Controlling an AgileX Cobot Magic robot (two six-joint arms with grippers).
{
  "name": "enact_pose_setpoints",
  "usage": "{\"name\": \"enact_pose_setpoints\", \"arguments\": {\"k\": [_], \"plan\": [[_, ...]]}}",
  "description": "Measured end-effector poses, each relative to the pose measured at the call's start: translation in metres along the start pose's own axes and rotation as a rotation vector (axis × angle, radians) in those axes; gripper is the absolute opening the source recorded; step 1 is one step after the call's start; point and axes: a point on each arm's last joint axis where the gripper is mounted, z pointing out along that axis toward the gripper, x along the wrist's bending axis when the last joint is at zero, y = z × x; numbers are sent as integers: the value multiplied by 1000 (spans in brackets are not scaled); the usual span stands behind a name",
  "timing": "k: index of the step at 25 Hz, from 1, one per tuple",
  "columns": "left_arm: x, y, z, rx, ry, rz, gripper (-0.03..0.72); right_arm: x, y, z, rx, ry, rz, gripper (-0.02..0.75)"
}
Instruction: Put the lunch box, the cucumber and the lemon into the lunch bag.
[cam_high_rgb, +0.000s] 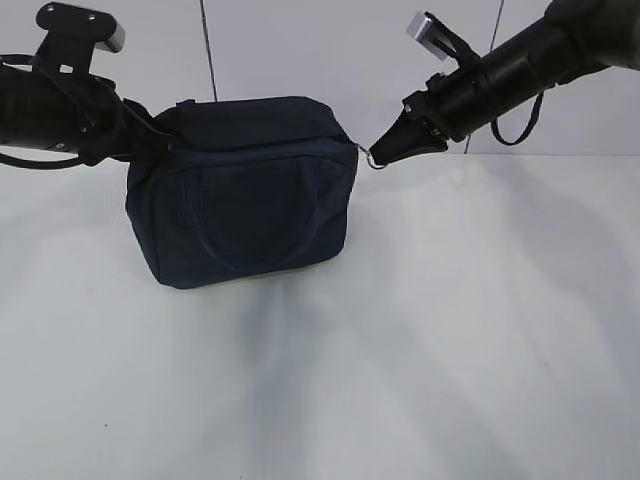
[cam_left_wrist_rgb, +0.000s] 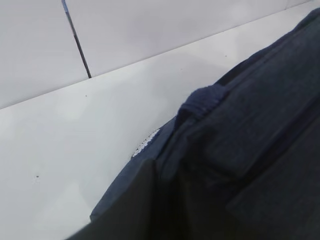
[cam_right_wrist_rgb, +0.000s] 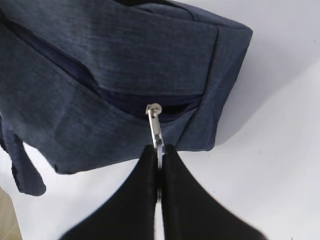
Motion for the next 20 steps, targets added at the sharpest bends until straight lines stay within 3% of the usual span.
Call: {"name": "enact_pose_setpoints", "arguments": {"k": [2,6,8,11,15,20], "plan": [[-2,1,0,-3,-27,-1,96,-1,-1,1,5,-3,0,20],[-7,7,-5,-28,-91,-4,396,-1,-1,1,10,-7,1,20],[-10,15,-15,-53,-117,34,515,-1,-1,1,10,-7,3,20],[-21,23,-31,-76,-216,128,551,-1,-1,1,10,-7,11,20],[-44,19,-37,-37,-389,267,525,-1,0,1,2,0,37,20],[-79,10,-35,29,-460,515,514,2,3,1,-14,10,56,20]]}}
